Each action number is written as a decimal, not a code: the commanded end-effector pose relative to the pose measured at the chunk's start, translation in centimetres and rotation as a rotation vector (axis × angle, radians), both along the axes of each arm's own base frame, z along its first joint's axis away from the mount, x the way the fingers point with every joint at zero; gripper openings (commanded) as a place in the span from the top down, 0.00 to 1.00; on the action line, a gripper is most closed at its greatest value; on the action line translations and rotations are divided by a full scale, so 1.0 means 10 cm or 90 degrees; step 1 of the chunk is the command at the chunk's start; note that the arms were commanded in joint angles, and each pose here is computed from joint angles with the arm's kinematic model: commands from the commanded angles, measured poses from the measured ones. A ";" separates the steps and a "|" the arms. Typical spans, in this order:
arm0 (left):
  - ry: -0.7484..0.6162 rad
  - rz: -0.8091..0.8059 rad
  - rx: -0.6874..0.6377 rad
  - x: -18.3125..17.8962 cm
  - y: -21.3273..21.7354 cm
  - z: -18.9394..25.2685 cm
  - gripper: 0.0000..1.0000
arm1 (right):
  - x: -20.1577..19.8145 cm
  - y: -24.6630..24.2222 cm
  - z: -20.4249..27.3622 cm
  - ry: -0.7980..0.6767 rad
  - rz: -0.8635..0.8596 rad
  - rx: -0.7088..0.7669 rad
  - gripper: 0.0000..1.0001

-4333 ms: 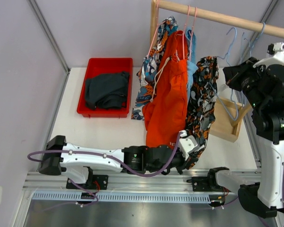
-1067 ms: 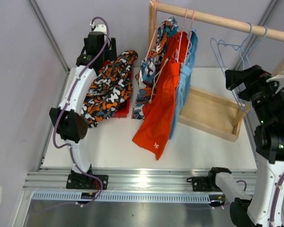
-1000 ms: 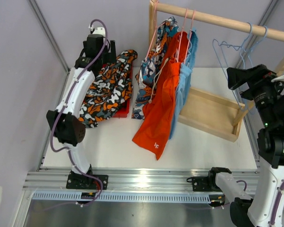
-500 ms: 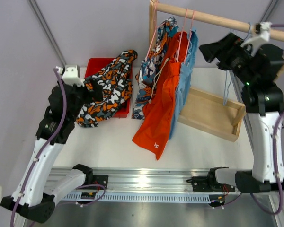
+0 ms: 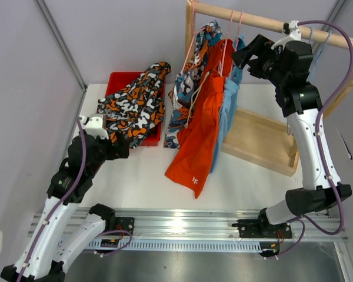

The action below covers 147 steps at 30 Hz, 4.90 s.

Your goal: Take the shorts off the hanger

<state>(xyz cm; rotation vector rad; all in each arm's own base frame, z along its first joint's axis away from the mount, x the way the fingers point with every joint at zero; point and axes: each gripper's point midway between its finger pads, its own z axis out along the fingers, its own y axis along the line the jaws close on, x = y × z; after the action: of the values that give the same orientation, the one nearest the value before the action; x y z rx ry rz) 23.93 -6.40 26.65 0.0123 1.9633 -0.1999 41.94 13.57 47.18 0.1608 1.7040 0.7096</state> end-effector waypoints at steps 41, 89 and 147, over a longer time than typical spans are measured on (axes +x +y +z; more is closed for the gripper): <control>-0.196 -0.349 -0.088 -0.30 -1.82 1.81 0.01 | -0.92 -0.43 1.02 -0.168 -0.147 0.001 1.00; -0.095 -0.749 -0.139 -2.39 -3.93 0.37 1.00 | -1.58 -0.57 1.41 -0.227 -0.129 0.027 1.00; -0.139 -0.297 0.065 -1.13 -0.86 1.77 1.00 | -0.51 -0.84 -0.08 -0.015 -0.161 -0.009 1.00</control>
<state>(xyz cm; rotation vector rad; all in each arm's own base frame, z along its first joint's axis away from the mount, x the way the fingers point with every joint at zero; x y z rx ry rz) 9.66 -18.33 39.96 0.6176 1.8391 -0.5044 38.71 4.38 47.22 0.3656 1.6231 0.4438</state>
